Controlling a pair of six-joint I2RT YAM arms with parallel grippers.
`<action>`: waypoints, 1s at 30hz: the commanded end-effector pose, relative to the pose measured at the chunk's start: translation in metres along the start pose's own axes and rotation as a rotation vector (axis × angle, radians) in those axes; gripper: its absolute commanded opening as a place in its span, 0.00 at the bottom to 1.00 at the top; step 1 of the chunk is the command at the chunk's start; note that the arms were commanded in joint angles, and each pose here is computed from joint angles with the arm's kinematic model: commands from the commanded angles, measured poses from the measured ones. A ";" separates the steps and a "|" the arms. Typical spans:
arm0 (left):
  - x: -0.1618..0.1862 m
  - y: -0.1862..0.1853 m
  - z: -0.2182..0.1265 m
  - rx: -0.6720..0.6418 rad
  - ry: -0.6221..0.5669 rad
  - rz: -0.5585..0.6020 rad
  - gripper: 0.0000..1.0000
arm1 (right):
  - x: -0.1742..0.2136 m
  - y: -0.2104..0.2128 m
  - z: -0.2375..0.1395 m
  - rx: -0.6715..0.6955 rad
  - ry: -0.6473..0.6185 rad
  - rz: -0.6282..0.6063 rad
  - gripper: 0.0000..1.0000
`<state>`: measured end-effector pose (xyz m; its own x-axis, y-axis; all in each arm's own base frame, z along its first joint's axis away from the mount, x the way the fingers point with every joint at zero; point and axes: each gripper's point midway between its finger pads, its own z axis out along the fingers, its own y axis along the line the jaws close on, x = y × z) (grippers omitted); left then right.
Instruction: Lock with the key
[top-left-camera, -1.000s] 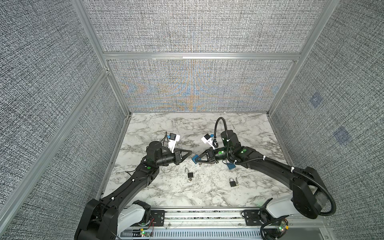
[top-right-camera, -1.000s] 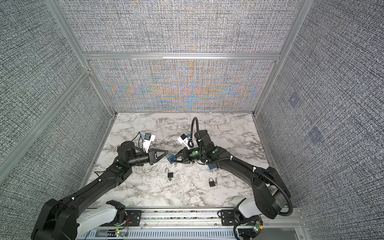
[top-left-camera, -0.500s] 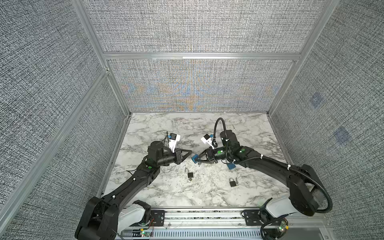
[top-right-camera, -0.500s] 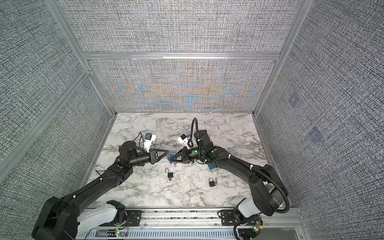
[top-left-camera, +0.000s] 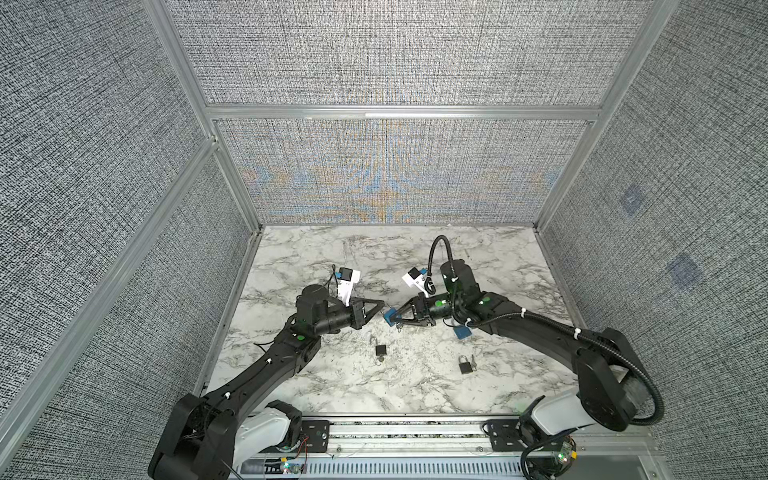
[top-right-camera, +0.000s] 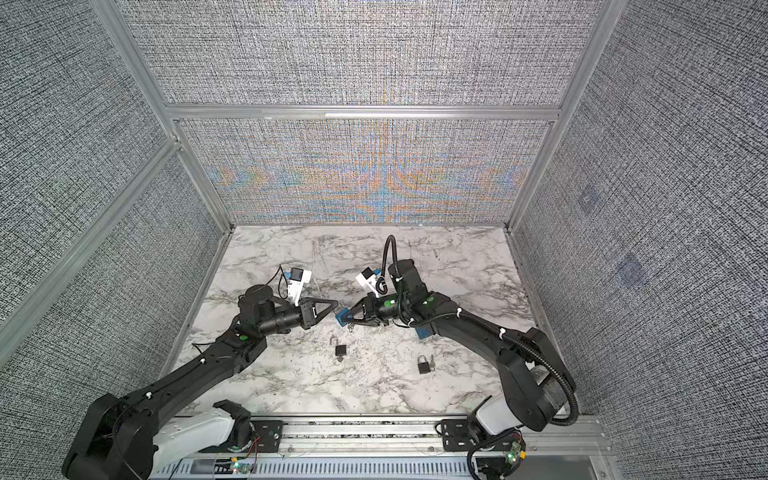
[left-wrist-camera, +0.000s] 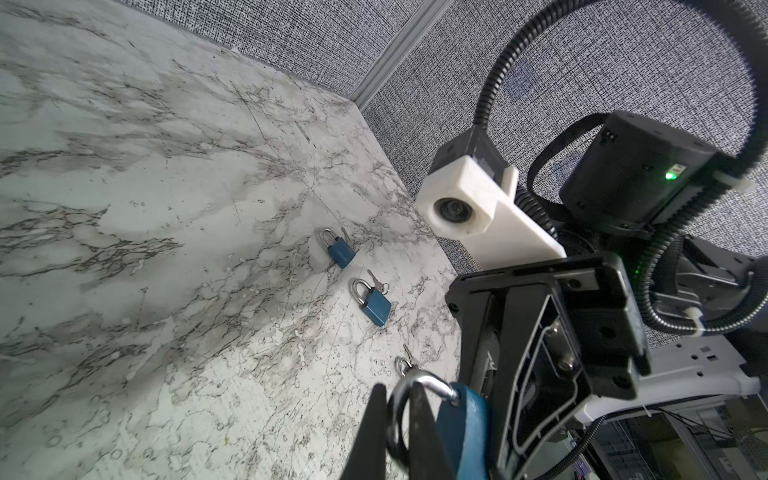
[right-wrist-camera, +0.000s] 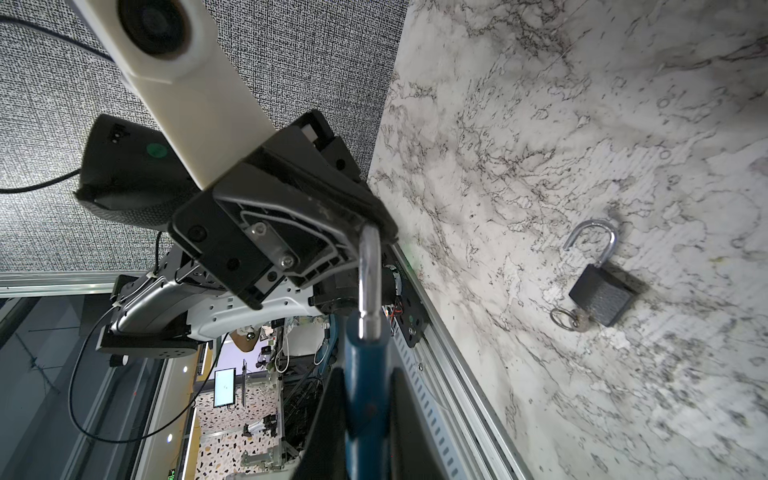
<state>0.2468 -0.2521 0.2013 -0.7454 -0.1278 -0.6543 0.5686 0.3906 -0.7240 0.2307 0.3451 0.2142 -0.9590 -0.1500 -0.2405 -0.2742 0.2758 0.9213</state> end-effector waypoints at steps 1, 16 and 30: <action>0.050 -0.018 -0.003 0.129 0.220 -0.090 0.00 | -0.047 0.061 -0.011 -0.156 -0.207 -0.297 0.00; 0.059 -0.030 -0.003 0.164 0.230 -0.086 0.00 | -0.054 0.059 -0.013 -0.157 -0.243 -0.291 0.00; 0.047 -0.024 0.000 0.092 0.208 -0.077 0.00 | -0.044 0.032 -0.007 -0.067 -0.209 -0.281 0.00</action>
<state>0.2450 -0.2539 0.2071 -0.7383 -0.1645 -0.6541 0.5504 0.4137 -0.7252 0.2349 0.3466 0.2165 -0.9542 -0.1403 -0.2642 -0.2919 0.2436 0.9249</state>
